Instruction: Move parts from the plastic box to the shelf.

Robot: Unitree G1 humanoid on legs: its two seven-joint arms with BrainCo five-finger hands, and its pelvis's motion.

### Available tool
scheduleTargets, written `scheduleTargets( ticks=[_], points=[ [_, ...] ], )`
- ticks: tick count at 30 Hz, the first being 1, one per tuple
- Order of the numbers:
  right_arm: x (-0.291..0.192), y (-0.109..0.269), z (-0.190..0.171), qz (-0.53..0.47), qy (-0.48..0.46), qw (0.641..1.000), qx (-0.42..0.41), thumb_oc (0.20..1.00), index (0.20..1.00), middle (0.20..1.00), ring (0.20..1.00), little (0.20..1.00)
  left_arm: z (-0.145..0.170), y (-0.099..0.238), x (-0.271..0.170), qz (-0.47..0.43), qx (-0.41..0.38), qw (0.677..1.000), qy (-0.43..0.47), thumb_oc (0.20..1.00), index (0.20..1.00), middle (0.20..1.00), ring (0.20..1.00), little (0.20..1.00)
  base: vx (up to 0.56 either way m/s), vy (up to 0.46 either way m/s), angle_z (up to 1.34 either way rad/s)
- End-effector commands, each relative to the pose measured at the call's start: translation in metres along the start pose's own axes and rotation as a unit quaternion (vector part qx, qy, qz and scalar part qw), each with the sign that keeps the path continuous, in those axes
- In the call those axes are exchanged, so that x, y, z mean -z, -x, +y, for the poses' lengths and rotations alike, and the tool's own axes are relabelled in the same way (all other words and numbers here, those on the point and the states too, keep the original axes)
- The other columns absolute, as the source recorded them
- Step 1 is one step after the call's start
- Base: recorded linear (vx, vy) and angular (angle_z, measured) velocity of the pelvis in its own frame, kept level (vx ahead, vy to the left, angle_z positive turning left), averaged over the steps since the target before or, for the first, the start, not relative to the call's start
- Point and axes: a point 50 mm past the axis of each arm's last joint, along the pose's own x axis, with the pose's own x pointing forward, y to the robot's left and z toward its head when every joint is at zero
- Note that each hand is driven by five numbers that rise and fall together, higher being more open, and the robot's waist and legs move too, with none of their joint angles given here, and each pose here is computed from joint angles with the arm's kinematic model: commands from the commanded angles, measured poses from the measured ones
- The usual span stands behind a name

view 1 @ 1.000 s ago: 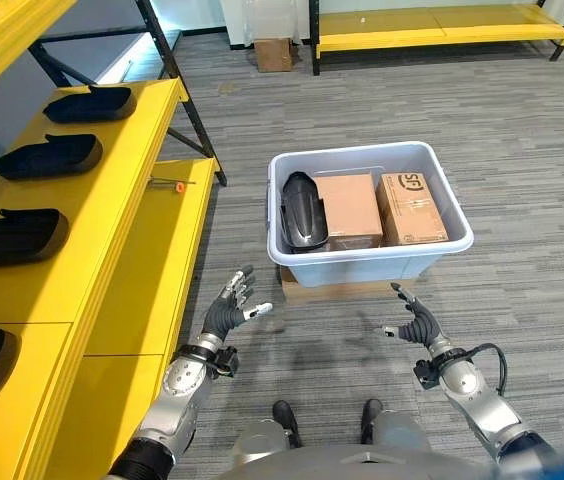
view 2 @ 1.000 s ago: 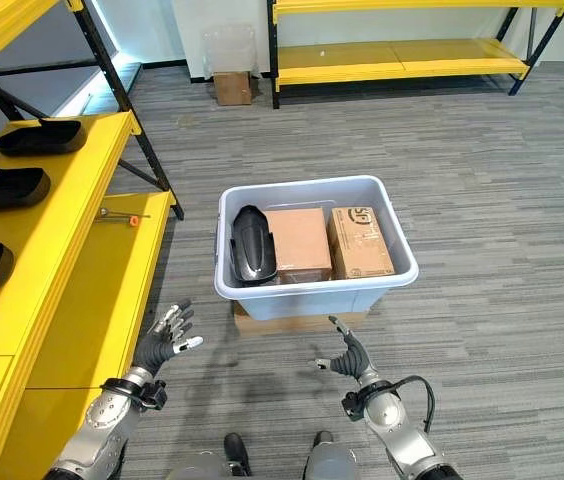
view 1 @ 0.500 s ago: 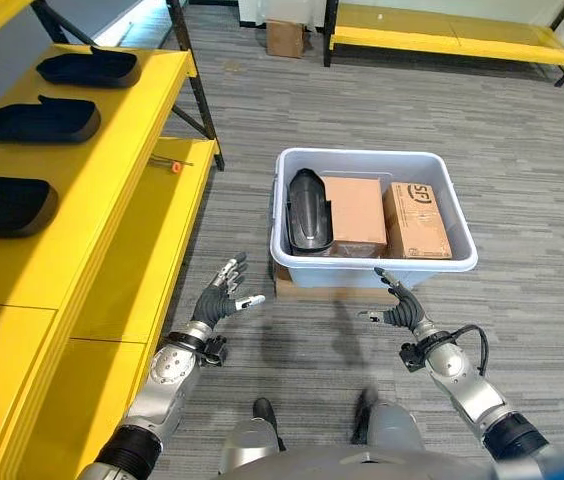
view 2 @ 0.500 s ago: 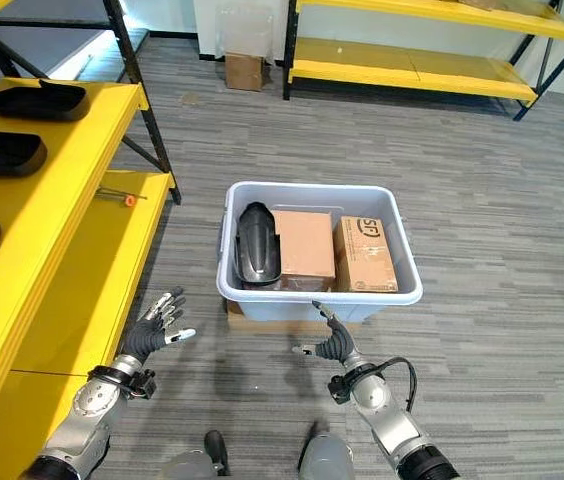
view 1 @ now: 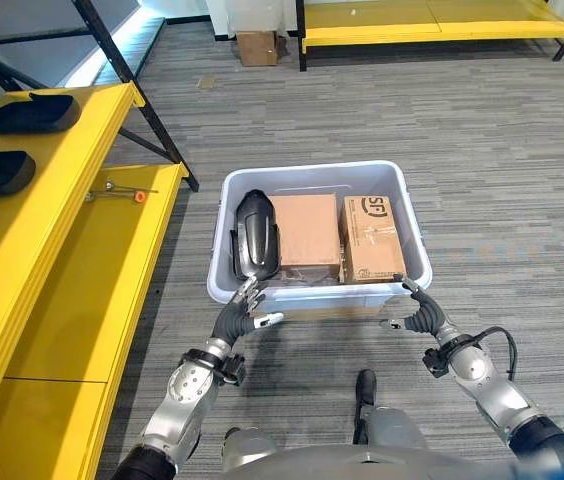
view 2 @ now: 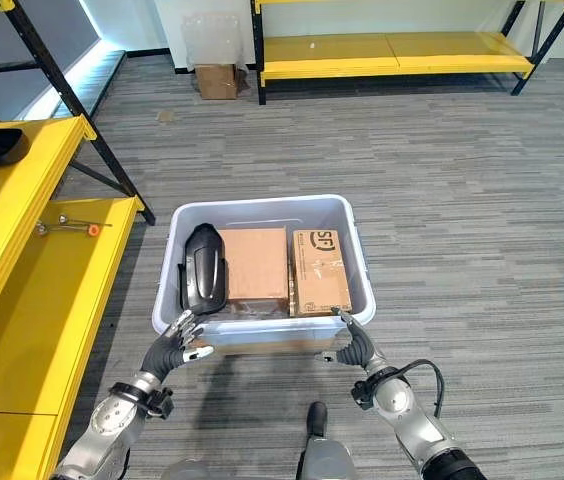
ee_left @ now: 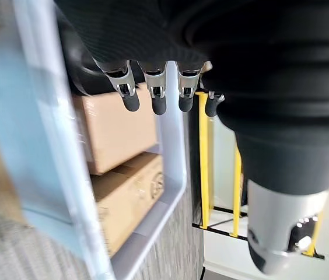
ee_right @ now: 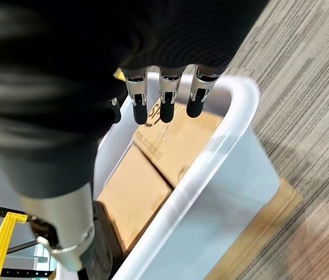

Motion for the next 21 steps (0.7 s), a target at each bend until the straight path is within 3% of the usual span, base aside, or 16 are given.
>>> scheduleTargets(
  ticks=[1,6,21],
  points=[
    [-0.017,-0.003,-0.005,-0.056,-0.010,0.998,0.033,1.000,1.000,1.000,1.000,1.000,0.004,-0.007,-0.017,-0.048,0.017,0.998,-0.022,1.000,1.000,1.000,1.000,1.000,0.10,-0.244,0.32],
    [-0.013,-0.004,-0.007,-0.051,-0.018,0.998,0.043,1.000,1.000,1.000,1.000,1.000,0.002,-0.012,-0.019,-0.053,0.012,0.998,-0.029,1.000,1.000,1.000,1.000,1.000,0.07,-0.085,0.33],
    [-0.009,0.002,0.002,-0.027,-0.036,0.999,0.016,1.000,1.000,1.000,1.000,1.000,0.030,-0.009,-0.030,-0.073,-0.062,0.992,-0.076,1.000,1.000,1.000,1.000,1.000,0.16,0.173,-0.37]
  ],
)
